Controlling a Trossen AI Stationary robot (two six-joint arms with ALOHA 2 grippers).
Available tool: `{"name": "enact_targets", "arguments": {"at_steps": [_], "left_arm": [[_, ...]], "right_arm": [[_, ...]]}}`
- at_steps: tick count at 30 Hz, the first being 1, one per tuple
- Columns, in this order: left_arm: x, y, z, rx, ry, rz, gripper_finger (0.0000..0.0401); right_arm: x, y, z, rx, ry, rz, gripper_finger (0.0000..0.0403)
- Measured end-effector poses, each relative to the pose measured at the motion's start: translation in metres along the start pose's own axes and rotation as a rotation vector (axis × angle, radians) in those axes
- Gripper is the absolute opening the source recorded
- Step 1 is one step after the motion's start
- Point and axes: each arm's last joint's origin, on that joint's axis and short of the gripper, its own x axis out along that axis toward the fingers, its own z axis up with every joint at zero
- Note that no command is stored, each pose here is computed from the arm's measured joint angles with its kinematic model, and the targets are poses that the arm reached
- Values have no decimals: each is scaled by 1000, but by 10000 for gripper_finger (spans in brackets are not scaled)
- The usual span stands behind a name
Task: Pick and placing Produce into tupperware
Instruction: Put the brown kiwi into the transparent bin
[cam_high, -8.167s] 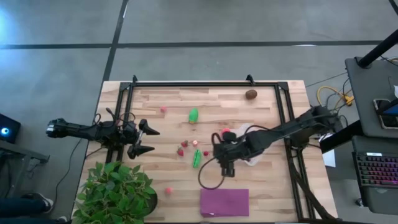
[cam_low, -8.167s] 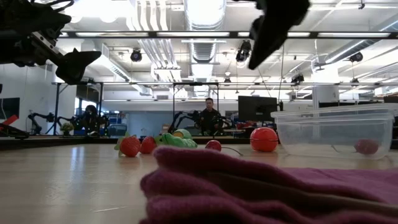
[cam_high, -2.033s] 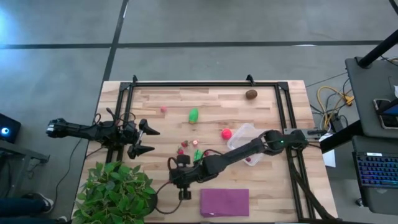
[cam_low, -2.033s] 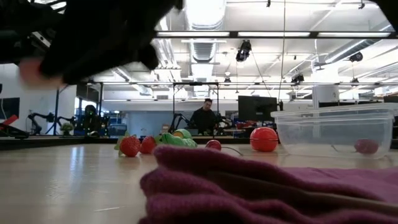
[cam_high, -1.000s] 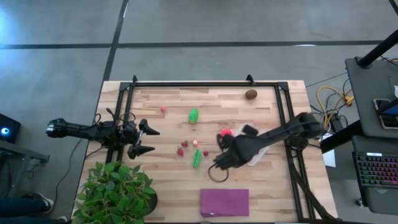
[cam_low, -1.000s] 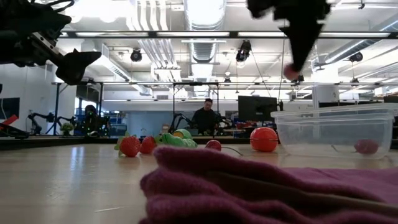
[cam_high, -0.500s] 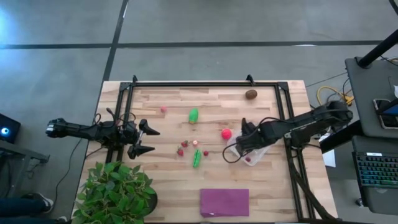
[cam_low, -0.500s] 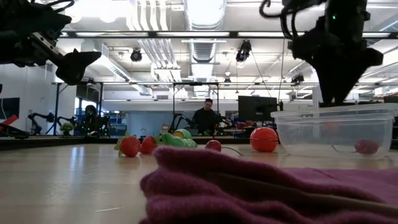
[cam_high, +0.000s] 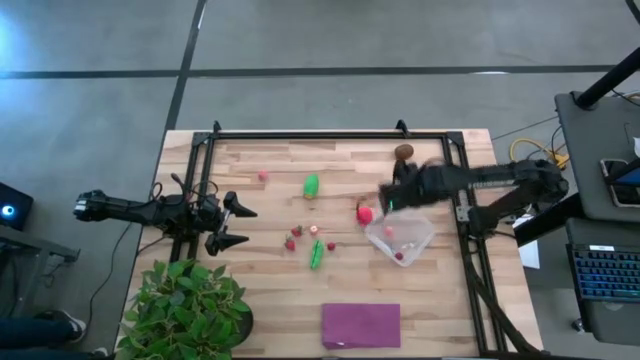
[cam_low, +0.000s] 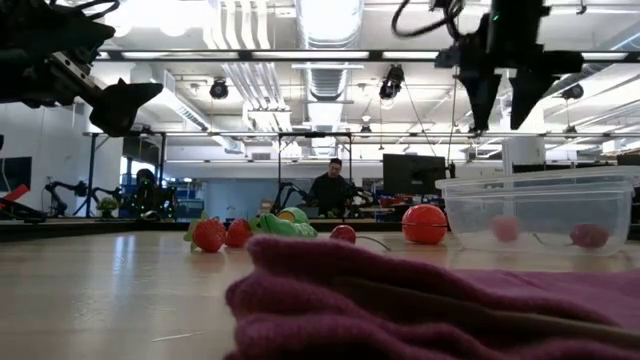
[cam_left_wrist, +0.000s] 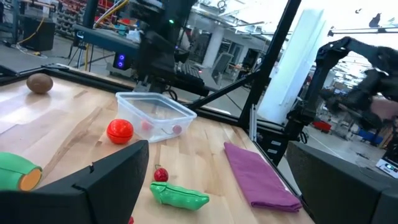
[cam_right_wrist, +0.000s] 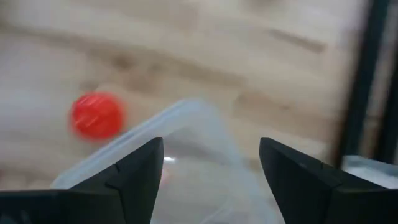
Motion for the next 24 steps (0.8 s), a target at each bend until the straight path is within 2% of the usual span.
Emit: {"name": "enact_targets", "arguments": {"at_steps": [4,7,10,14,20,24], "left_arm": [[0,0,0,0,-1,0,367],[0,0,0,0,-1,0,367],[0,0,0,0,0,0,367],[0,0,0,0,0,0,367],[0,0,0,0,0,0,367],[0,0,0,0,0,0,367]], "right_arm": [[13,-19,47,103,18,-32,258],[27,-31,76,122,20,11,258],[37,-40,100,40,-22,41,258],[55,-53,124,-93,-25,24,258],[105,-78,151,-77,196,75,258],[126,-79,160,-253,239,54,258]]}}
